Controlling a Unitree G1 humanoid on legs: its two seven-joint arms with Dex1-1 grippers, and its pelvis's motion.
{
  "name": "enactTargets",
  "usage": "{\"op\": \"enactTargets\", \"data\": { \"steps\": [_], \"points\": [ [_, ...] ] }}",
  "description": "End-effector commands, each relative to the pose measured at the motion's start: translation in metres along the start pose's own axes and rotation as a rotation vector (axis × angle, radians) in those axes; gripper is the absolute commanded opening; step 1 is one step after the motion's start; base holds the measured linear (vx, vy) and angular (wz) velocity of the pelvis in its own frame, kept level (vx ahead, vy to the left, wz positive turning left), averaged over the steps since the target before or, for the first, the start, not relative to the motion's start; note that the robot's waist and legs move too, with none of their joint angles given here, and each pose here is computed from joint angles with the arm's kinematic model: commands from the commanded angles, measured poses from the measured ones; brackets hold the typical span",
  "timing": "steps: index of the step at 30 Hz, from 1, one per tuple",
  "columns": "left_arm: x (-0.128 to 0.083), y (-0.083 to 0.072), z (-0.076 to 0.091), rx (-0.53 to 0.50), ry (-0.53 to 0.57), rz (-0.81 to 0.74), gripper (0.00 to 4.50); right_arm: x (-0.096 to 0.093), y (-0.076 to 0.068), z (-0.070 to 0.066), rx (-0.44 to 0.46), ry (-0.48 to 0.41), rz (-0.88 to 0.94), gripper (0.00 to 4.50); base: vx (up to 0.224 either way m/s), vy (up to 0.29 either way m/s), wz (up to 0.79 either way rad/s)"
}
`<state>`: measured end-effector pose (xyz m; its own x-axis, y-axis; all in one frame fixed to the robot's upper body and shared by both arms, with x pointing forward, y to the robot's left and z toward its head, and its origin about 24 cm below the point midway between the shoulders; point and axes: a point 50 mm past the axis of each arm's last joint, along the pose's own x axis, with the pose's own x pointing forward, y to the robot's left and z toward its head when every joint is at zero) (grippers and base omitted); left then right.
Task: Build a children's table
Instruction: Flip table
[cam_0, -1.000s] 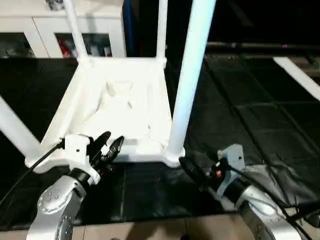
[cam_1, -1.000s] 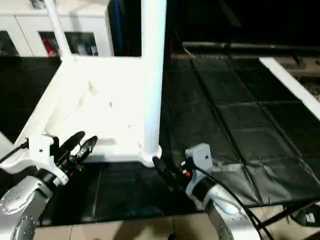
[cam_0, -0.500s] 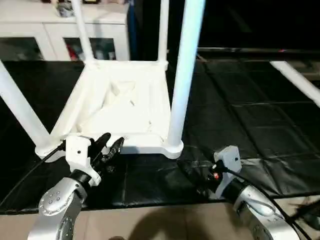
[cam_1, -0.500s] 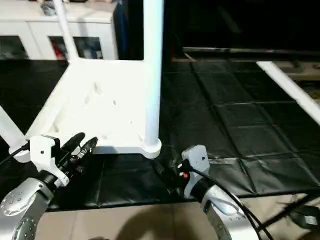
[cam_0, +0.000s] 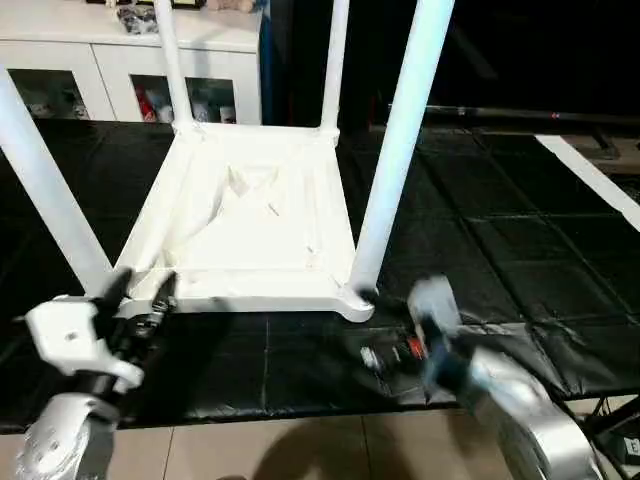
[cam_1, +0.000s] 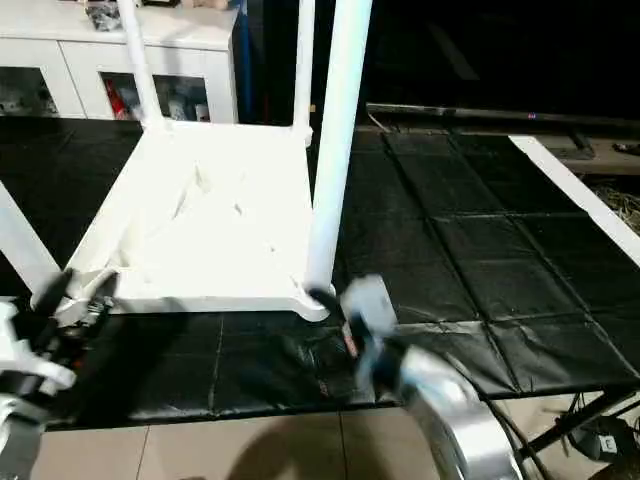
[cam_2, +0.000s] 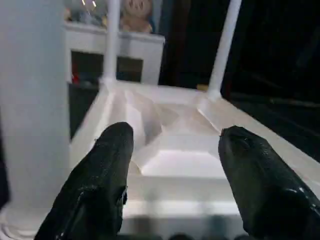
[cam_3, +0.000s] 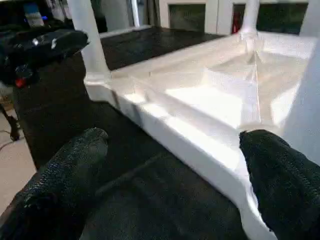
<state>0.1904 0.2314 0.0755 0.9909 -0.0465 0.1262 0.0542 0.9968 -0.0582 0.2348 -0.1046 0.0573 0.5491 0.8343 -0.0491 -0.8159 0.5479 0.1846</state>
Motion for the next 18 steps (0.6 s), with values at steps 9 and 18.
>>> {"op": "enactTargets", "data": {
  "steps": [9, 18],
  "points": [
    [-0.015, 0.019, 0.012, 0.158, -0.124, 0.222, 4.13, 0.017, -0.033, 0.006, -0.027, -0.079, -0.256, 4.50, 0.000, 0.000, 0.00],
    [0.018, 0.006, -0.002, 0.091, 0.011, -0.050, 4.45, 0.000, -0.051, 0.000, -0.072, -0.069, -0.421, 4.50, 0.000, 0.000, 0.00]
  ]
}}
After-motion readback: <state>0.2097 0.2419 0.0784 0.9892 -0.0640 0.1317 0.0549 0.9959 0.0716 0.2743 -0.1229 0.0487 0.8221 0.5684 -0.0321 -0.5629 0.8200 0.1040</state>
